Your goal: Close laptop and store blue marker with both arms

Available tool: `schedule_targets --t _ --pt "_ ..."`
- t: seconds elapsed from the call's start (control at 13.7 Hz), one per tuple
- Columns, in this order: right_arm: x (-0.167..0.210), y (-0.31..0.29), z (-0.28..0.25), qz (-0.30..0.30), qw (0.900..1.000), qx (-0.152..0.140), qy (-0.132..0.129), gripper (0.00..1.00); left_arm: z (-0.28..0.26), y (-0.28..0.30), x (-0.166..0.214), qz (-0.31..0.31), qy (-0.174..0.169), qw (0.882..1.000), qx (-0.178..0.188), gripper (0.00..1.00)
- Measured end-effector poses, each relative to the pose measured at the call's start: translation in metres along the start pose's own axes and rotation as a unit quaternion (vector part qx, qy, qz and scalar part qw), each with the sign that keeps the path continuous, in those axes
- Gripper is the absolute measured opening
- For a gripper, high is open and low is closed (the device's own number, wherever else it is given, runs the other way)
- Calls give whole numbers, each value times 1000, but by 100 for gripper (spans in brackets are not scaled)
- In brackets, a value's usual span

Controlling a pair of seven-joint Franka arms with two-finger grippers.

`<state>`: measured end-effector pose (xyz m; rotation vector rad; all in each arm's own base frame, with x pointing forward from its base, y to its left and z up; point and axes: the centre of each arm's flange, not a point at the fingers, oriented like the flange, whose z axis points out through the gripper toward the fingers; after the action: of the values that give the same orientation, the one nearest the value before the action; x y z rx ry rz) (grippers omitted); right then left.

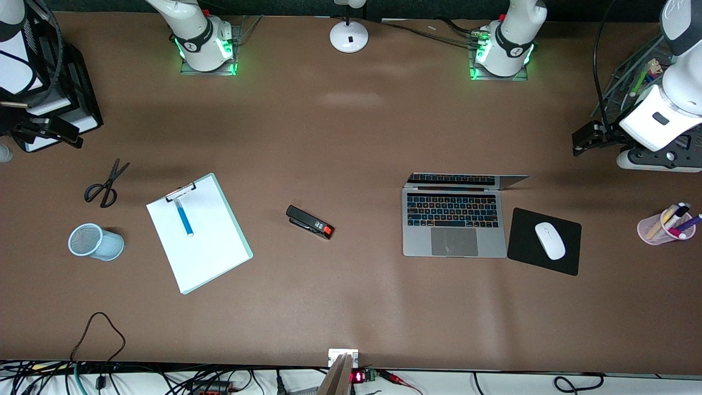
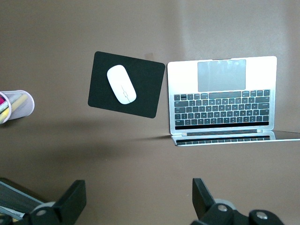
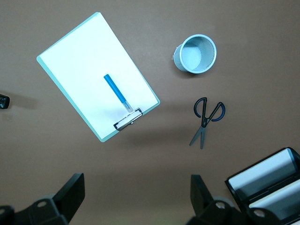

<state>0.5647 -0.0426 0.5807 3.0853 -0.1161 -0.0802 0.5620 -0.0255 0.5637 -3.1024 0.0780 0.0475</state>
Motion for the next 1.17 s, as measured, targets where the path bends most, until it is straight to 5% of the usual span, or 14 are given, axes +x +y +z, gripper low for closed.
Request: schedule_targets --t 0.95,1.17 --pt "22 -4 19 -1 1000 8 18 100 0 0 0 0 0 1000 0 100" --pt "36 -9 46 -4 1000 12 3 100 1 1 0 1 -2 1000 0 87"
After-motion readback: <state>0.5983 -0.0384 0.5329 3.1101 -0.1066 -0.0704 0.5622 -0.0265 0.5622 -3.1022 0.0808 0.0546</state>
